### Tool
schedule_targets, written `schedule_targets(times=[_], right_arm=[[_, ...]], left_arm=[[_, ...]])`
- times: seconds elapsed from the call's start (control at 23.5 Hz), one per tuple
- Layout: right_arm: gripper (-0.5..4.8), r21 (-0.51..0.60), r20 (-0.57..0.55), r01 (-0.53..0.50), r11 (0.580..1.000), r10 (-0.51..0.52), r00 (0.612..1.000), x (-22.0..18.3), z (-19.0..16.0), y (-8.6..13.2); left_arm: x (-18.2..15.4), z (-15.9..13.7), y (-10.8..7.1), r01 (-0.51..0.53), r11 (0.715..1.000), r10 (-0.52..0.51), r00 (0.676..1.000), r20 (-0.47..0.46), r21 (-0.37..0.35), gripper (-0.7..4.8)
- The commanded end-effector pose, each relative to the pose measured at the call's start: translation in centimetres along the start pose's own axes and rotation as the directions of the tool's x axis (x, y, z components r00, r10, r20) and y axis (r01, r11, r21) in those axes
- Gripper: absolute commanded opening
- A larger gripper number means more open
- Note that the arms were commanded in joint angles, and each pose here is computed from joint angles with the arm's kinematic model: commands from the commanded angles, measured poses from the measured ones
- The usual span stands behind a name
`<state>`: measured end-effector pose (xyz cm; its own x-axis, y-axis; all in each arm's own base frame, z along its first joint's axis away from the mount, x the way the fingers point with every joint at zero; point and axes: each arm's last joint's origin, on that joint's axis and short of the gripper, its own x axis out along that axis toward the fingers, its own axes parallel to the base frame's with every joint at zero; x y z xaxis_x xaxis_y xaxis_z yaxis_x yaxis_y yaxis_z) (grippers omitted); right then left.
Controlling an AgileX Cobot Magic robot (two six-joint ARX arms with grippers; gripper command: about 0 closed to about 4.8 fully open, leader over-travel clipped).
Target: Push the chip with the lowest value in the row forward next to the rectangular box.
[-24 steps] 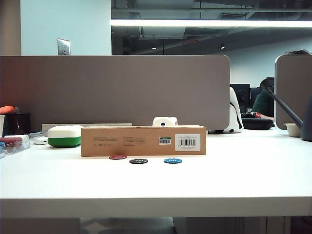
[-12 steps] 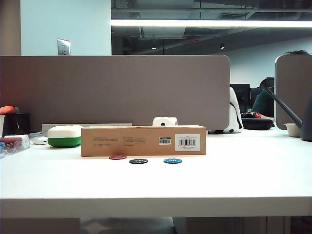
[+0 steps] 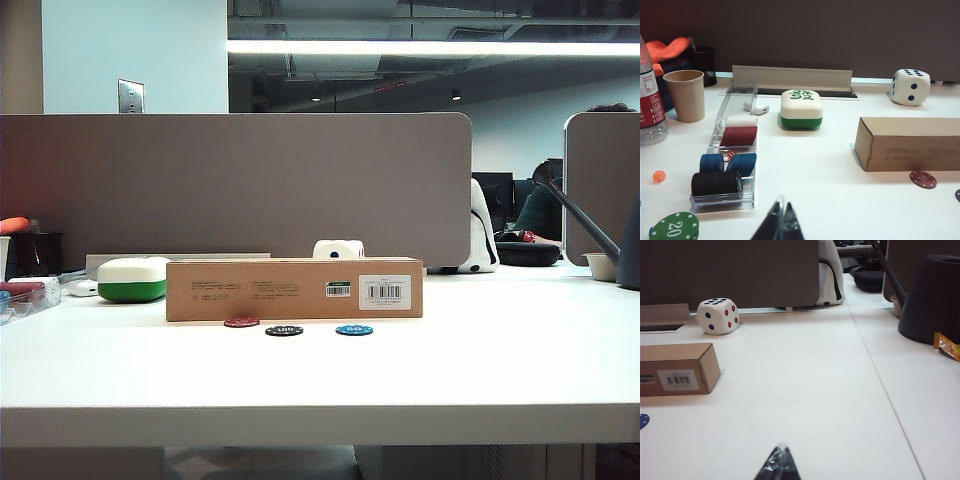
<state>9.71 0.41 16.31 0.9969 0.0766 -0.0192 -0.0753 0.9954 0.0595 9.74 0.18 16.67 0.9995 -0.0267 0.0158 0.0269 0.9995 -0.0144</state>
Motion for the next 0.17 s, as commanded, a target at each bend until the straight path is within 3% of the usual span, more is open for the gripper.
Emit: schedule_targets(times=[0.04,0.17], right_arm=[[-0.05,-0.004,0.003,0.0,1.0,0.0,1.0,0.03,-0.09,0.01],[-0.05,-0.004,0.003,0.0,1.0,0.0,1.0,0.03,-0.09,0.01]], left_arm=[[0.0,0.14,-0.02,0.004,1.0,-0.004,1.0,0.011,0.005,-0.05],[0.0,0.14,-0.02,0.004,1.0,-0.004,1.0,0.011,0.005,-0.05]])
